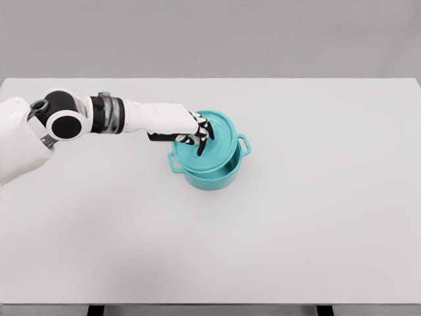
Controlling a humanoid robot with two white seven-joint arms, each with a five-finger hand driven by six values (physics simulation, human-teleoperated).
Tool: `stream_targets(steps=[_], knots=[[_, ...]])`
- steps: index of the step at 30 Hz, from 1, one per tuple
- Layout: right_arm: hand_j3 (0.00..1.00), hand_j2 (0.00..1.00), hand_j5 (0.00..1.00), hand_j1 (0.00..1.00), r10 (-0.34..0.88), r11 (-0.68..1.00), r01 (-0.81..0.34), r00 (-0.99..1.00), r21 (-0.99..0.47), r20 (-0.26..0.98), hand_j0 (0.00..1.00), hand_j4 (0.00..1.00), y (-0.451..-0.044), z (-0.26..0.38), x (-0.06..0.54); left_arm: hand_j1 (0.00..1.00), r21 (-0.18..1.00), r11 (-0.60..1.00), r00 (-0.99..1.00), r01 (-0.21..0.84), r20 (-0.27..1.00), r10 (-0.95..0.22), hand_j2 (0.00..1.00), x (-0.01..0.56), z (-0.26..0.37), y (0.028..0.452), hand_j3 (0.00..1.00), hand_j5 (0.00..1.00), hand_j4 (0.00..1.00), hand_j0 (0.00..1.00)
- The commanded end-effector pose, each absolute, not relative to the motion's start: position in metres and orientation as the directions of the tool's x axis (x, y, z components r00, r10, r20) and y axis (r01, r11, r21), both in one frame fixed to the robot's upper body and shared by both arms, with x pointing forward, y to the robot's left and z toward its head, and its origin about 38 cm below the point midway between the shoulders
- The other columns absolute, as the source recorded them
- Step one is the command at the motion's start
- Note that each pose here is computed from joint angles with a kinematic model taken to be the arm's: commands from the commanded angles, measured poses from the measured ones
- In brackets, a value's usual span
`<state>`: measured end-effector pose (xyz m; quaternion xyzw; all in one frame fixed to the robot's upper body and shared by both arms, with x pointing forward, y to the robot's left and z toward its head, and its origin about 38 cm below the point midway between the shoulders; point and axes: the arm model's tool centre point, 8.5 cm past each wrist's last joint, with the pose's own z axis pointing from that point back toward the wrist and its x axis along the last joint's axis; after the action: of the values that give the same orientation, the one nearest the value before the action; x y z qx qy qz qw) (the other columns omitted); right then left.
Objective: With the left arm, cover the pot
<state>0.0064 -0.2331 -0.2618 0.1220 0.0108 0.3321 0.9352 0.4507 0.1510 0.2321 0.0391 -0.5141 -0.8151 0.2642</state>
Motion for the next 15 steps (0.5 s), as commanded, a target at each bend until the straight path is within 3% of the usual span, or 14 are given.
stream_targets(steps=[1,3,4,6,15], knots=[[1.0,1.0,1.0,1.0,0.624,0.75,-0.618,0.779,0.236,0.061,1.0,1.0,-0.2331,-0.2618,0.0064,0.57,0.855,-0.338,-0.861,0.393,0.214,-0.462,0.57,0.4484,0.2304,0.149,0.57,0.57,0.57,0.57],[1.0,1.0,1.0,1.0,0.624,0.75,-0.618,0.779,0.236,0.061,1.0,1.0,-0.2331,-0.2618,0.0064,0.6,0.855,-0.338,-0.861,0.393,0.214,-0.462,0.6,0.4484,0.2304,0.149,0.6,0.6,0.6,0.6],[1.0,1.0,1.0,1.0,0.624,0.75,-0.618,0.779,0.236,0.061,1.0,1.0,-0.2331,-0.2618,0.0064,0.68,0.854,-0.339,-0.861,0.394,0.214,-0.462,0.68,0.4483,0.2299,0.1489,0.68,0.68,0.68,0.68],[1.0,1.0,1.0,1.0,0.624,0.75,-0.618,0.779,0.236,0.061,1.0,1.0,-0.2331,-0.2618,0.0064,0.73,0.853,-0.343,-0.863,0.394,0.214,-0.458,0.73,0.4473,0.2286,0.1482,0.73,0.73,0.73,0.73],[1.0,1.0,1.0,1.0,0.624,0.75,-0.618,0.779,0.236,0.061,1.0,1.0,-0.2331,-0.2618,0.0064,0.87,0.853,-0.344,-0.866,0.393,0.217,-0.45,0.87,0.4463,0.2277,0.1444,0.87,0.87,0.87,0.87]])
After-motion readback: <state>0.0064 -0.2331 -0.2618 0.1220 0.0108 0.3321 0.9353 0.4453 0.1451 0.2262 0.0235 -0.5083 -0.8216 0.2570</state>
